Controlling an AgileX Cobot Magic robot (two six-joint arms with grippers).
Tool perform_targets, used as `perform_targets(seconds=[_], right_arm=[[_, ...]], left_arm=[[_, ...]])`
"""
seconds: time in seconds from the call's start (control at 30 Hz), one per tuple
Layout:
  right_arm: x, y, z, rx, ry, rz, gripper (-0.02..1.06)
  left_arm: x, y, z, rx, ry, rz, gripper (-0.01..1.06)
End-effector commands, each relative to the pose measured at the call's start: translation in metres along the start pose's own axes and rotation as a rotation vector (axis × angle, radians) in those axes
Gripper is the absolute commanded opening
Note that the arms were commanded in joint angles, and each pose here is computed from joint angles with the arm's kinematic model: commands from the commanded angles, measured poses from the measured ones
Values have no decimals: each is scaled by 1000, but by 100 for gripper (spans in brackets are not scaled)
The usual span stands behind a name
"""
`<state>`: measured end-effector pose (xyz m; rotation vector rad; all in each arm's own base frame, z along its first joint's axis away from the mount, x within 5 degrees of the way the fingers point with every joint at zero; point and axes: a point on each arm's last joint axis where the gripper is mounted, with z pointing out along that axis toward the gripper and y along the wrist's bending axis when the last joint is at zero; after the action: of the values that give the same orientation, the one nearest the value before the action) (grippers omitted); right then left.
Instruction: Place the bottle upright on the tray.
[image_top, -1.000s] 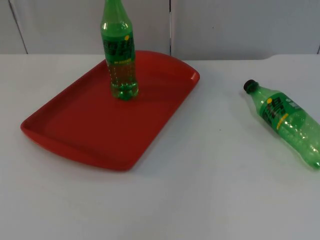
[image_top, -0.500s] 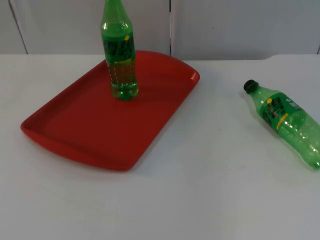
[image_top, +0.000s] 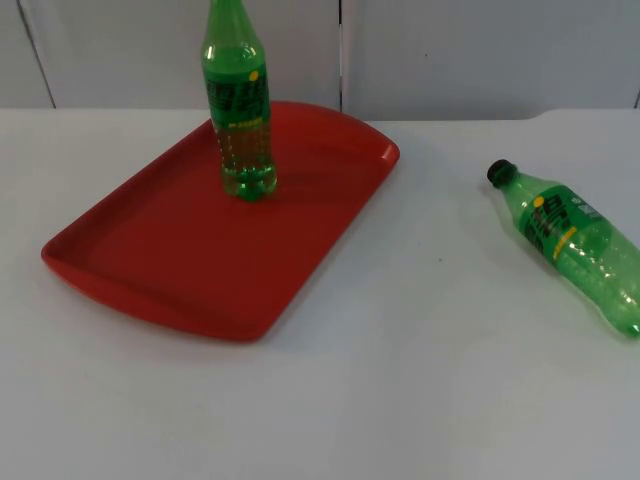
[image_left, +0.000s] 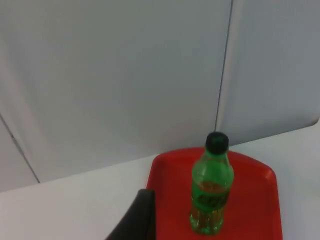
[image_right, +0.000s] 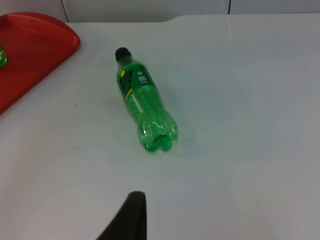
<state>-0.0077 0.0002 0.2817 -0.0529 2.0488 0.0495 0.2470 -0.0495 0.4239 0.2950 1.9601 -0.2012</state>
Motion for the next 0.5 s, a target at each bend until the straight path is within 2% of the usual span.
perform_targets(seconds=[0.0, 0.47], right_arm=[[1, 0, 1, 3, -5, 5, 104], [1, 0, 1, 3, -5, 5, 104]], left_arm=[[3, -2, -5, 1, -24, -14, 98], [54, -10, -50, -16, -67, -14, 98]])
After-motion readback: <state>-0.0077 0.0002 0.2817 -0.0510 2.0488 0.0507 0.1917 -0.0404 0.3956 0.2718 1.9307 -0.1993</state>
